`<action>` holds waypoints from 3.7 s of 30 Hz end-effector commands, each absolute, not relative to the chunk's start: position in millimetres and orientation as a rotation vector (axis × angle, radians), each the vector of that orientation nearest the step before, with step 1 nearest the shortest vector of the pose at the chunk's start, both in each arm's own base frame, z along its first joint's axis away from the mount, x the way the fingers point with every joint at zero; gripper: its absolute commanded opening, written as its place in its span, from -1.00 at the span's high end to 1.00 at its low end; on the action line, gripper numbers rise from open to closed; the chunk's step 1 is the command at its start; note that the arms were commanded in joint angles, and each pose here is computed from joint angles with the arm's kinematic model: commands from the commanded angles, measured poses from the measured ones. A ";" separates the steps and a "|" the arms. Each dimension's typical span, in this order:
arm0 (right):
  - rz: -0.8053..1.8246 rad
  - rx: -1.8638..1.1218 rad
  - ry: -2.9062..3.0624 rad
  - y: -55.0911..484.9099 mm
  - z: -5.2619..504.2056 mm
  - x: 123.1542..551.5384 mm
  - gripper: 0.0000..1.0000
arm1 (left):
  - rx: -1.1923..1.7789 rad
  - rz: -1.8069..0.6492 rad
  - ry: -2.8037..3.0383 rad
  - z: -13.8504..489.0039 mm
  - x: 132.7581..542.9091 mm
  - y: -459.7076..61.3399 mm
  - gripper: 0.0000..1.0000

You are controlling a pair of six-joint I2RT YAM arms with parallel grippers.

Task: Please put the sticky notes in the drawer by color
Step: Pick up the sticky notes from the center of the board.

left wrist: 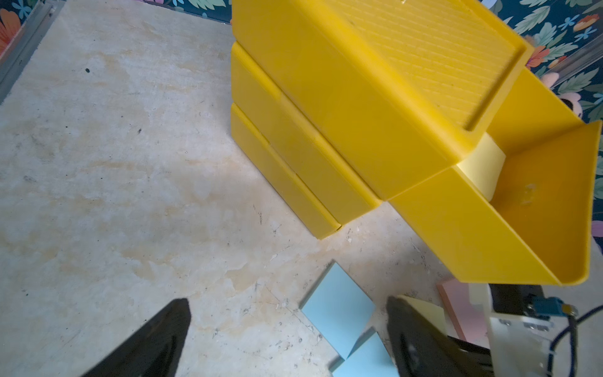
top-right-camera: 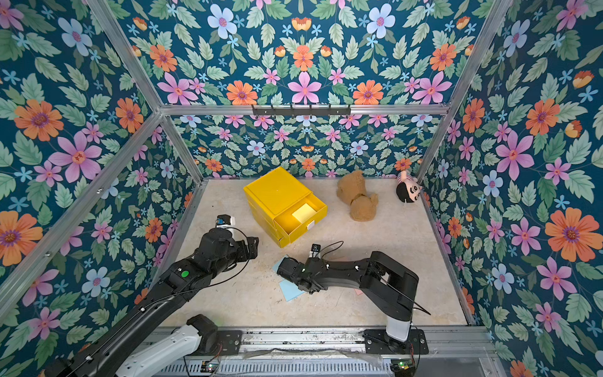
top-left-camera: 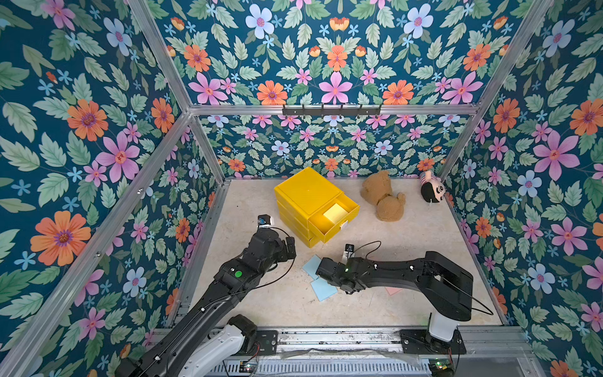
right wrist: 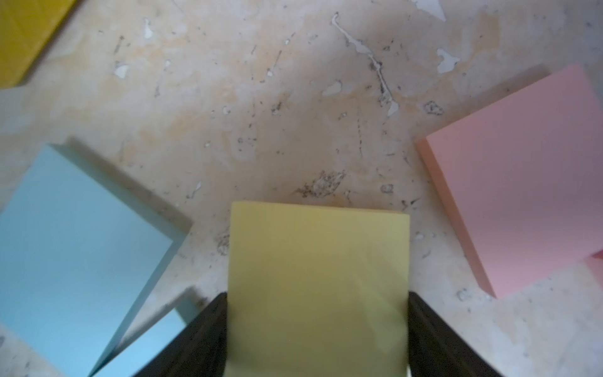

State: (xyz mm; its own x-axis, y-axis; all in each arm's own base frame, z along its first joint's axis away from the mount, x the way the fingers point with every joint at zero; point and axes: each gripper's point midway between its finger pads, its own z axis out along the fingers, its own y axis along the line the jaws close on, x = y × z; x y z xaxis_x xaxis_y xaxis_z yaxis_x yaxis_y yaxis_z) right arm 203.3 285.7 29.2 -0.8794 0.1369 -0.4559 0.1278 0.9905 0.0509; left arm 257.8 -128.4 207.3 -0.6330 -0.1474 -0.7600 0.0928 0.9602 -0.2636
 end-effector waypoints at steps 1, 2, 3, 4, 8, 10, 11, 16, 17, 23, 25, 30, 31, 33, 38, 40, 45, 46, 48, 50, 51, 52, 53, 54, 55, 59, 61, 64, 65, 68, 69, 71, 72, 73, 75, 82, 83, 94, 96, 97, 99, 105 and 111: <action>-0.001 0.173 2.645 277.5 38.8 200.2 -0.66 | -0.058 -0.406 2.212 211.6 259.3 -134.1 -0.99; 0.007 0.170 2.640 276.8 41.7 199.3 -0.66 | -0.060 -0.424 2.217 210.5 258.5 -136.3 -0.99; 0.016 0.166 2.634 274.9 45.0 198.5 -0.66 | -0.068 -0.449 2.217 211.2 257.8 -138.7 -0.99; 0.040 0.165 2.626 274.9 49.5 198.1 -0.66 | -0.078 -0.476 2.218 211.9 257.1 -141.4 -0.99; 0.175 0.136 2.597 278.1 69.6 196.2 -0.67 | -0.127 -0.636 2.244 213.3 253.8 -159.9 -0.99; 0.237 0.107 2.581 280.5 77.6 195.5 -0.68 | -0.161 -0.794 2.267 209.7 248.7 -178.2 -0.99; 0.265 0.100 2.572 281.2 82.2 195.2 -0.68 | -0.182 -0.875 2.270 208.1 246.7 -186.9 -0.99; 0.350 0.066 2.532 281.7 98.4 194.2 -0.69 | -0.309 -1.250 2.264 195.1 227.3 -225.1 -0.99; 0.368 0.058 2.525 282.6 100.7 194.0 -0.69 | -0.318 -1.276 2.256 194.7 224.9 -229.2 -0.99; 0.485 0.017 2.493 293.6 110.8 192.5 -0.69 | -0.337 -1.405 2.223 182.5 221.4 -250.2 -0.99; 0.517 0.006 2.488 297.6 113.4 191.5 -0.69 | -0.332 -1.407 2.224 179.4 224.4 -255.9 -0.99; 0.558 -0.012 2.469 301.6 118.5 188.5 -0.69 | -0.278 -1.449 2.228 182.8 227.3 -275.7 -0.99; 0.567 -0.014 2.468 302.6 119.4 187.8 -0.69 | -0.267 -1.452 2.230 183.4 226.9 -279.1 -0.99; 0.584 -0.014 2.462 303.3 121.3 186.9 -0.68 | -0.250 -1.455 2.244 181.2 225.5 -284.8 -0.97; 0.641 -0.011 2.430 306.3 131.5 185.7 -0.68 | -0.249 -1.461 2.275 169.2 220.2 -289.9 -0.86; 0.650 -0.007 2.419 305.4 134.2 186.2 -0.68 | -0.240 -1.470 2.283 166.9 217.9 -293.0 -0.79; 0.670 -0.007 2.410 306.5 138.2 185.7 -0.67 | -0.194 -1.497 2.305 165.1 213.7 -306.7 -0.57; 0.670 -0.006 2.411 306.4 137.9 185.5 -0.67 | -0.182 -1.505 2.308 165.5 212.8 -309.8 -0.53; 0.670 -0.006 2.411 306.3 138.1 185.4 -0.67 | -0.167 -1.513 2.319 163.8 211.0 -314.4 -0.42; 0.673 -0.005 2.409 306.2 139.0 185.4 -0.67 | -0.162 -1.522 2.322 163.0 210.0 -316.4 -0.32; 0.676 -0.004 2.407 306.2 139.7 185.4 -0.67 | -0.157 -1.529 2.320 162.9 209.4 -317.2 -0.25; 0.677 -0.003 2.406 306.2 139.9 185.5 -0.67 | -0.158 -1.533 2.321 162.3 209.0 -317.5 -0.16; 0.676 -0.003 2.406 305.6 139.8 185.5 -0.67 | -0.155 -1.534 2.319 162.7 208.8 -317.8 -0.07; 0.675 -0.003 2.406 305.6 139.7 185.5 -0.67 | -0.153 -1.535 2.320 163.0 208.6 -318.1 -0.01; 0.677 -0.003 2.405 305.8 140.1 185.5 -0.67 | -0.152 -1.539 2.318 163.8 208.4 -318.5 0.05; 0.684 0.000 2.402 305.7 142.0 185.4 -0.67 | -0.147 -1.536 2.320 164.7 207.4 -317.5 0.26; 0.687 -0.001 2.401 305.5 142.6 184.8 -0.66 | -0.148 -1.533 2.322 164.4 207.3 -316.7 0.35; 0.699 0.005 2.395 304.3 144.8 184.5 -0.66 | -0.144 -1.531 2.317 166.0 207.0 -315.8 0.53; 0.702 0.005 2.394 304.1 145.1 184.0 -0.66 | -0.142 -1.529 2.315 166.6 207.0 -315.4 0.59; 0.710 0.008 2.390 303.4 146.7 184.0 -0.66 | -0.137 -1.529 2.310 168.9 207.1 -315.3 0.73; 0.713 0.006 2.391 303.8 146.7 183.4 -0.66 | -0.137 -1.527 2.311 168.9 207.0 -315.0 0.79; 0.717 0.007 2.389 303.6 146.8 183.3 -0.66 | -0.135 -1.529 2.308 170.3 207.3 -315.4 0.93; 0.722 0.007 2.387 303.8 147.5 183.1 -0.66 | -0.131 -1.531 2.307 171.0 206.9 -315.4 0.95; 0.729 0.007 2.385 304.3 148.3 183.1 -0.66 | -0.131 -1.531 2.304 171.9 207.1 -315.3 0.99; 0.749 0.002 2.381 304.7 149.3 181.6 -0.67 | -0.125 -1.536 2.292 175.6 207.3 -315.3 1.00; 1.059 -0.114 2.229 313.3 191.9 163.6 -0.99 | -0.074 -1.545 2.214 200.4 207.3 -309.5 1.00; 1.129 -0.143 2.187 313.4 202.3 159.1 -0.99 | -0.066 -1.544 2.205 204.3 207.6 -308.0 1.00; 1.762 -0.085 1.689 251.1 305.8 162.5 -0.99 | 0.181 -1.665 2.029 284.1 211.3 -307.4 1.00; 1.807 -0.126 1.626 249.2 318.5 157.9 -0.98 | 0.219 -1.745 1.965 304.1 213.1 -308.1 1.00; 1.832 -0.142 1.590 248.6 325.7 156.0 -0.98 | 0.242 -1.790 1.930 315.7 212.8 -308.9 1.00; 1.871 -0.180 1.548 251.4 335.6 152.0 -0.97 | 0.296 -1.849 1.880 333.2 210.4 -312.5 1.00; 1.914 -0.218 1.527 263.1 340.4 155.8 -0.87 | 0.408 -1.941 1.770 377.3 201.1 -318.5 1.00; 1.960 -0.221 1.482 265.5 348.3 157.6 -0.66 | 0.423 -1.943 1.775 378.8 198.8 -318.4 1.00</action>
